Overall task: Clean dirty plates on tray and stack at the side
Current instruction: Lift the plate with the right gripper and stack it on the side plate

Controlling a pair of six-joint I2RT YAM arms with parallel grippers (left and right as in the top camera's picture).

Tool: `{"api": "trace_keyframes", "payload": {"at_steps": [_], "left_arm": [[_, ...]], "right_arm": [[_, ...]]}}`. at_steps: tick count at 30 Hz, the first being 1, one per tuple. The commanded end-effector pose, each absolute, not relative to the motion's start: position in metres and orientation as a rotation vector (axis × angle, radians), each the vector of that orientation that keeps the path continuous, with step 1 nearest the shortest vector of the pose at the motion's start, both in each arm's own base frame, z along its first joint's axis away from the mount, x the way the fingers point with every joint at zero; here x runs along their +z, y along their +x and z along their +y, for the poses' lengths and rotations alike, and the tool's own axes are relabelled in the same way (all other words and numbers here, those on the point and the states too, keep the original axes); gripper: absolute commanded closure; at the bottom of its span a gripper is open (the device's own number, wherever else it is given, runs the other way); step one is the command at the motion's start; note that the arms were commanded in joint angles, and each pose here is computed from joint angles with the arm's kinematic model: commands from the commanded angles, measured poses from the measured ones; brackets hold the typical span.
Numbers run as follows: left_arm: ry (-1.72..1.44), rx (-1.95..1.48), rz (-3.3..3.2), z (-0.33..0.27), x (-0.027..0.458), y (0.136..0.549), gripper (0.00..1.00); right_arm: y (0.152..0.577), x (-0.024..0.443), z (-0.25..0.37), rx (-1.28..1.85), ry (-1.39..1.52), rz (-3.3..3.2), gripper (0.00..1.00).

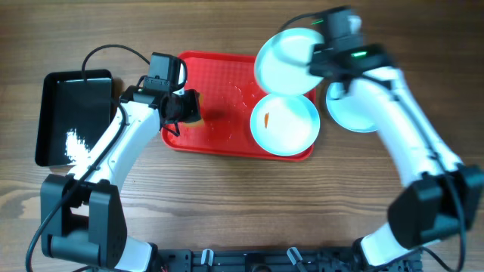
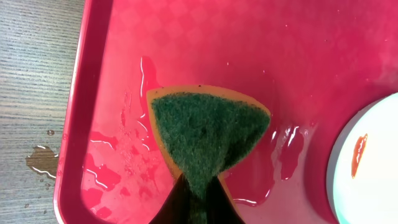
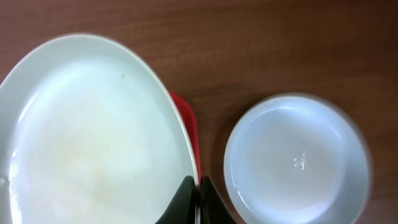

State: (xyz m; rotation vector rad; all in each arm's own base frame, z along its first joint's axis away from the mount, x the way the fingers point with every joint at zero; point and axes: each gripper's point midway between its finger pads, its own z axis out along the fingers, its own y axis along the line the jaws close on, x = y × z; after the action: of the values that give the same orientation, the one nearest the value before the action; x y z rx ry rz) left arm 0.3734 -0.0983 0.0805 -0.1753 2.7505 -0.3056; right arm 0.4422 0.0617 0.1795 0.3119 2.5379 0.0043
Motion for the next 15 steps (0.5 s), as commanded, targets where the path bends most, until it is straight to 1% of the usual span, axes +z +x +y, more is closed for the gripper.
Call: {"api": "trace_keyframes", "payload": {"at_steps": [1,4,6,8,10,12,13,14,15], "left_arm": [[-0.186,-0.331,2.741,-0.099,0.084,0.373,0.96],[-0.186,-0.331,2.739,-0.099,0.084,0.373,0.96],[-0.185,-0.332,2.735,-0.1,0.085,0.374,0.96],[-0.185,-0.332,2.736,-0.099,0.085,0.374,0.96],[-0.184,-0.334,2.729,-0.1,0.085,0.375,0.96],[-0.183,-0.336,2.723,-0.1,0.086,0.377,0.96],[-0.183,-0.336,2.722,-0.1,0.086,0.377,0.96],[-0.183,-0.336,2.721,-0.1,0.086,0.377,0.96],[-0.183,-0.336,2.721,-0.1,0.086,0.377,0.96]], "right_arm": [[0.42,0.182,0.006,0.28,0.59,2.598,0.96],[0.39,0.146,-0.073,0.187,0.852,2.632,0.96],[0.373,0.124,-0.108,0.098,0.98,2.616,0.96],[0.359,0.104,-0.126,0.038,1.086,2.603,0.96],[0.35,0.08,-0.128,0.042,1.171,2.58,0.96],[0.349,0.065,-0.123,0.064,1.148,2.579,0.95],[0.351,0.061,-0.119,0.1,1.118,2.584,0.73],[0.354,0.061,-0.114,0.142,1.088,2.591,0.42],[0.356,0.062,-0.11,0.17,1.079,2.594,0.24]]}}
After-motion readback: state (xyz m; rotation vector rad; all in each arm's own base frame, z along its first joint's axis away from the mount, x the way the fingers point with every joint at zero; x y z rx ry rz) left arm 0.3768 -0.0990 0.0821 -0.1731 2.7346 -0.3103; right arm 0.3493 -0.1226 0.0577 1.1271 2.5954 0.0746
